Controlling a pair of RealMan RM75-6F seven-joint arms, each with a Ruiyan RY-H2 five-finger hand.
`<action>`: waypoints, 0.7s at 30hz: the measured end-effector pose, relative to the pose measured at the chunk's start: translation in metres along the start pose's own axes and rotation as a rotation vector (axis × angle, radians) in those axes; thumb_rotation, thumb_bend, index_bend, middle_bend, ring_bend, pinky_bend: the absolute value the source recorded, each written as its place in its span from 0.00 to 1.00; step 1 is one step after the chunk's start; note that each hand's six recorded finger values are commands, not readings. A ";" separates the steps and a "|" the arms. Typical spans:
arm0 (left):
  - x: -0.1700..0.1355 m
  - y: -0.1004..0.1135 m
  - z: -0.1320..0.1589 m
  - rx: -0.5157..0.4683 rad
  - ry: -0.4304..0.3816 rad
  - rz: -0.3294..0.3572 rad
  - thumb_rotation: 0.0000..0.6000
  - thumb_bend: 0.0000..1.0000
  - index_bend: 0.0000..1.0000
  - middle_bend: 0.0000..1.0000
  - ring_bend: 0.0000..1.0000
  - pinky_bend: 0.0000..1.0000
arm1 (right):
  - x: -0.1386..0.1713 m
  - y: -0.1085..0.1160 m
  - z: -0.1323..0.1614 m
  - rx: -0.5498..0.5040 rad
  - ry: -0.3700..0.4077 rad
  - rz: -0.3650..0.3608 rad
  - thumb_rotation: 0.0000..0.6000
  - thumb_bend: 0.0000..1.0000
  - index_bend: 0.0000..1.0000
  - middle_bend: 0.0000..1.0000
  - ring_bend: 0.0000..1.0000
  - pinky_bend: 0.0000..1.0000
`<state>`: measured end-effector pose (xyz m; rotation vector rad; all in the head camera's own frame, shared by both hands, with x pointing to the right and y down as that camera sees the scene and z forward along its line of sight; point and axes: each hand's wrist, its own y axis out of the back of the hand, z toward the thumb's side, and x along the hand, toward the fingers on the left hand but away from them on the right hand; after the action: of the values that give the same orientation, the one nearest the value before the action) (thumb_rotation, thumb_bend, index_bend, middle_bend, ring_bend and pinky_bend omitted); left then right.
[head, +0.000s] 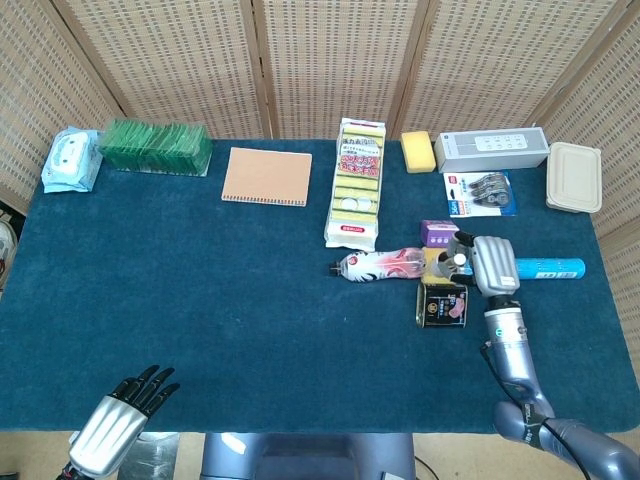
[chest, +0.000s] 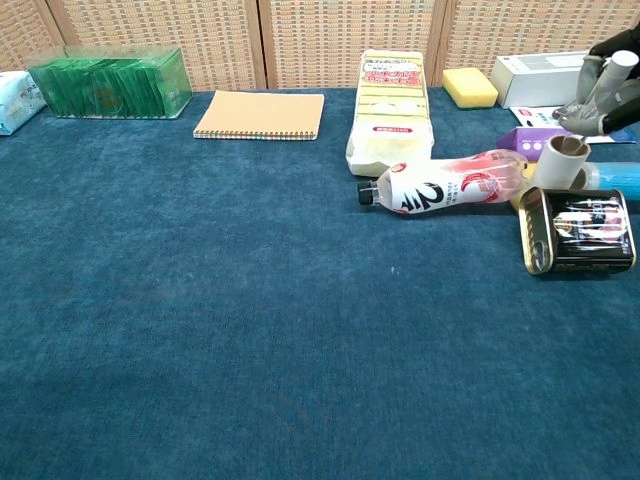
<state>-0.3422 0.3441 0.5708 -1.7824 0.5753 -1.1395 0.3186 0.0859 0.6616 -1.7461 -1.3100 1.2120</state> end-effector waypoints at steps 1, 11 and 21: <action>0.000 0.000 0.000 0.000 0.000 0.000 1.00 0.28 0.22 0.18 0.16 0.34 | 0.000 0.000 0.000 0.002 0.002 0.001 1.00 0.29 0.63 0.77 0.83 0.82; -0.001 0.000 0.000 0.001 0.000 -0.003 1.00 0.28 0.22 0.18 0.16 0.36 | 0.001 -0.003 0.002 0.006 0.005 0.006 1.00 0.31 0.66 0.82 0.90 0.99; -0.002 0.001 0.002 -0.001 -0.012 -0.002 1.00 0.28 0.22 0.18 0.16 0.37 | 0.002 -0.002 0.003 -0.009 0.012 -0.012 1.00 0.33 0.68 0.84 0.94 1.00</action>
<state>-0.3412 0.3461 0.5683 -1.7899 0.5677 -1.1295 0.3147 0.0883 0.6618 -1.7475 -1.3190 1.1889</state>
